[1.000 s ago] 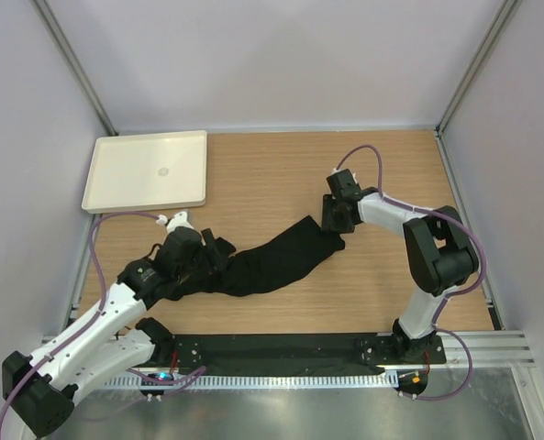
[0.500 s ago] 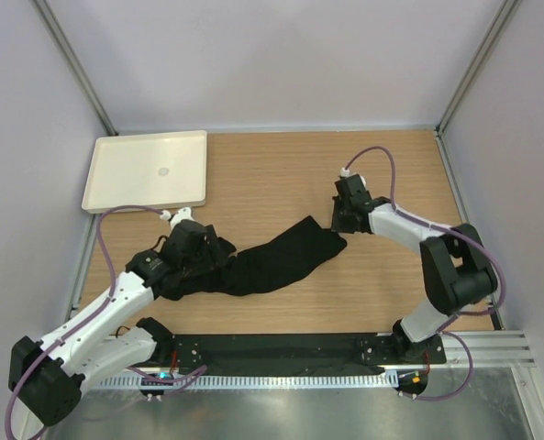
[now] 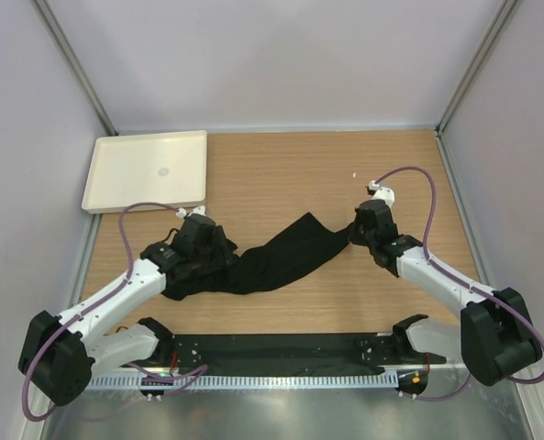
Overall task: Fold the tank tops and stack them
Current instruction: Flatten the tank top out
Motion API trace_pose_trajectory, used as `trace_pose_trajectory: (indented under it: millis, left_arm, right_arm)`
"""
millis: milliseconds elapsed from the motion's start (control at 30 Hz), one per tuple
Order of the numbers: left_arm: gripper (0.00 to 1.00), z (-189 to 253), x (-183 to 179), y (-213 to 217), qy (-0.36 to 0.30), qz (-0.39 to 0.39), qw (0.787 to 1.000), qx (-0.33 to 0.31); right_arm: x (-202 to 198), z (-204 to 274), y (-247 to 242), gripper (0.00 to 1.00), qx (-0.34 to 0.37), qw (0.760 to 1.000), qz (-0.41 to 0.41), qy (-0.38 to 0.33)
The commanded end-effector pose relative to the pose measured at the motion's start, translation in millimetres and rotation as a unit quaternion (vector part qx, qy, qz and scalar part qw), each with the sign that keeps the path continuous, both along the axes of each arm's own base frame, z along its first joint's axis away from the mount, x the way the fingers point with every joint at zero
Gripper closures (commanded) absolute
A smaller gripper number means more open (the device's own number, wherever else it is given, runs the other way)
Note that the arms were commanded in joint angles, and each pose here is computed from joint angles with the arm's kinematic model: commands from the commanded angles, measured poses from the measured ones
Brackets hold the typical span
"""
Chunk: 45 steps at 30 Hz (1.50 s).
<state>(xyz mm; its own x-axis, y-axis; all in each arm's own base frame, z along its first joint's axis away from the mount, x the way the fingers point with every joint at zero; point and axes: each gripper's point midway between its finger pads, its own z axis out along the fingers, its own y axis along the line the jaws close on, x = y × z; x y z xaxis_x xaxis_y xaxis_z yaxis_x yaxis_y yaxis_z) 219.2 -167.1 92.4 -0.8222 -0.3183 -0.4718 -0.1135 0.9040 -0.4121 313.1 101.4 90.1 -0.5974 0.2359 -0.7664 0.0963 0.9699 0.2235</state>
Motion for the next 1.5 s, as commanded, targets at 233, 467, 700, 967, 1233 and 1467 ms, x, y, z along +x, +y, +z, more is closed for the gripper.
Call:
trace_pose_trajectory:
  millis: [233, 467, 700, 967, 1233, 1467]
  left_arm:
    - [0.52, 41, -7, -25, -0.045, -0.03, 0.993, -0.102]
    - [0.55, 18, -9, -29, -0.009, -0.036, 0.996, -0.084]
    - [0.52, 16, -14, -14, -0.013, -0.016, 0.998, -0.065]
    - [0.53, 9, -22, -10, 0.0, -0.008, 0.998, -0.066]
    - [0.53, 5, -27, 6, 0.001, 0.011, 0.999, -0.035]
    - [0.51, 11, -35, 6, 0.004, 0.008, 0.999, -0.05]
  right_arm:
    - [16, 11, -2, 0.99, 0.017, 0.998, -0.026, -0.053]
    - [15, 12, -3, 0.99, 0.017, 0.998, -0.028, -0.055]
    - [14, 11, -4, 0.99, 0.017, 0.998, -0.029, -0.055]
    - [15, 9, -4, 0.99, 0.015, 0.998, -0.03, -0.053]
    - [15, 8, -3, 0.99, 0.016, 0.998, -0.028, -0.05]
    - [14, 6, -3, 0.99, 0.015, 0.998, -0.027, -0.048]
